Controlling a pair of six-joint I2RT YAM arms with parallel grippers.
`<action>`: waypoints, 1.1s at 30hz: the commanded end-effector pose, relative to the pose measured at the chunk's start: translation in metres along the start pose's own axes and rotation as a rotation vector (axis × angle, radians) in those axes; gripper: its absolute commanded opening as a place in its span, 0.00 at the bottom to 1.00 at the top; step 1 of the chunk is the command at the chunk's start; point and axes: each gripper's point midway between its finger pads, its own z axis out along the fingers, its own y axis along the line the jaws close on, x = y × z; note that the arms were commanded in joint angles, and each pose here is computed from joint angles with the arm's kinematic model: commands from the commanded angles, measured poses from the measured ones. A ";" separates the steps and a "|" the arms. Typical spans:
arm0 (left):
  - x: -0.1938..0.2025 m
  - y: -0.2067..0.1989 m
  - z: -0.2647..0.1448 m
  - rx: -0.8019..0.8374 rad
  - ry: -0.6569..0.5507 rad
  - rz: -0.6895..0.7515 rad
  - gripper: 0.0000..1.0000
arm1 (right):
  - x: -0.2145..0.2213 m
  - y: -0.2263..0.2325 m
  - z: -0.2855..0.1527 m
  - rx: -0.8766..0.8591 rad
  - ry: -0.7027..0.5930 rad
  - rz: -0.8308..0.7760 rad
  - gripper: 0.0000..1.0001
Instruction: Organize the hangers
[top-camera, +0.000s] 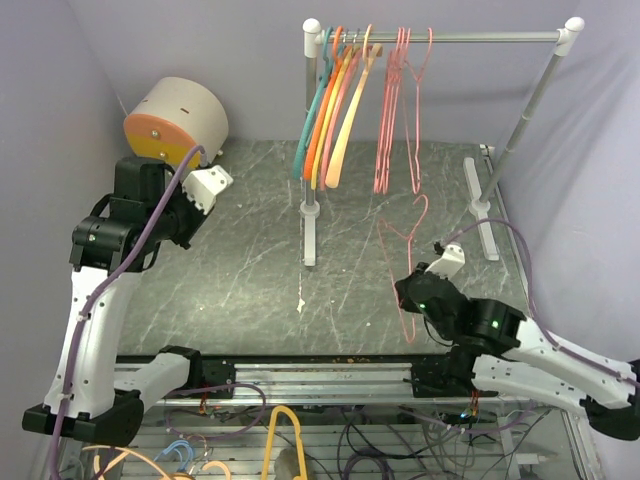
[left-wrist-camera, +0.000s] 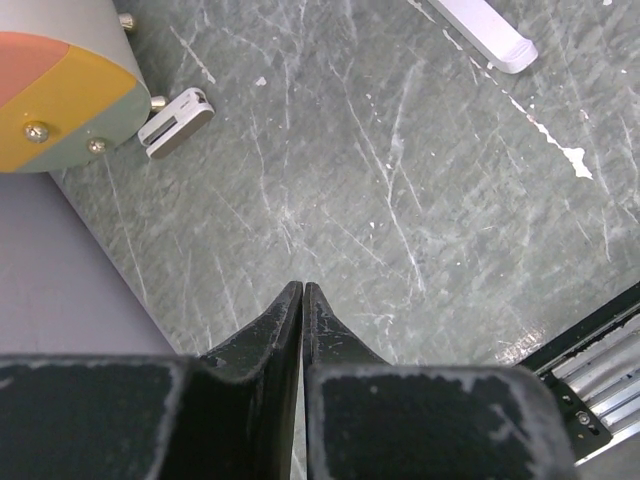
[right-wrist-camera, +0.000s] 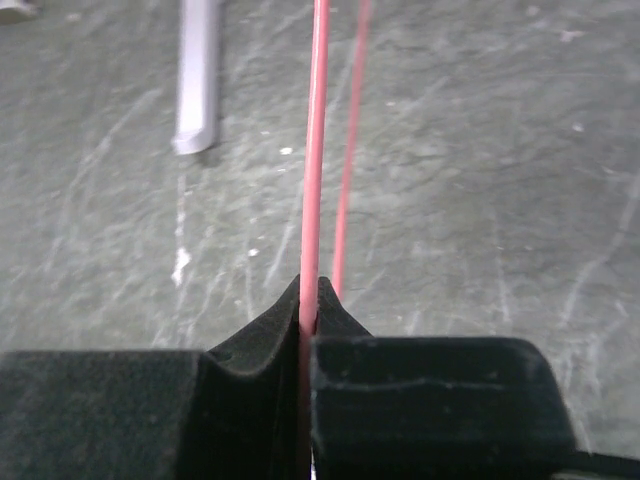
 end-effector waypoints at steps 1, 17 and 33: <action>-0.003 -0.007 -0.008 0.031 -0.045 -0.047 0.15 | -0.007 -0.037 0.005 0.276 -0.045 -0.029 0.00; 0.012 -0.019 -0.009 0.068 -0.039 -0.067 0.13 | -0.070 -0.055 0.074 0.240 -0.128 -0.016 0.00; 0.037 -0.022 0.001 0.050 0.018 -0.056 0.13 | -0.179 -0.045 0.076 0.113 -0.227 -0.214 0.00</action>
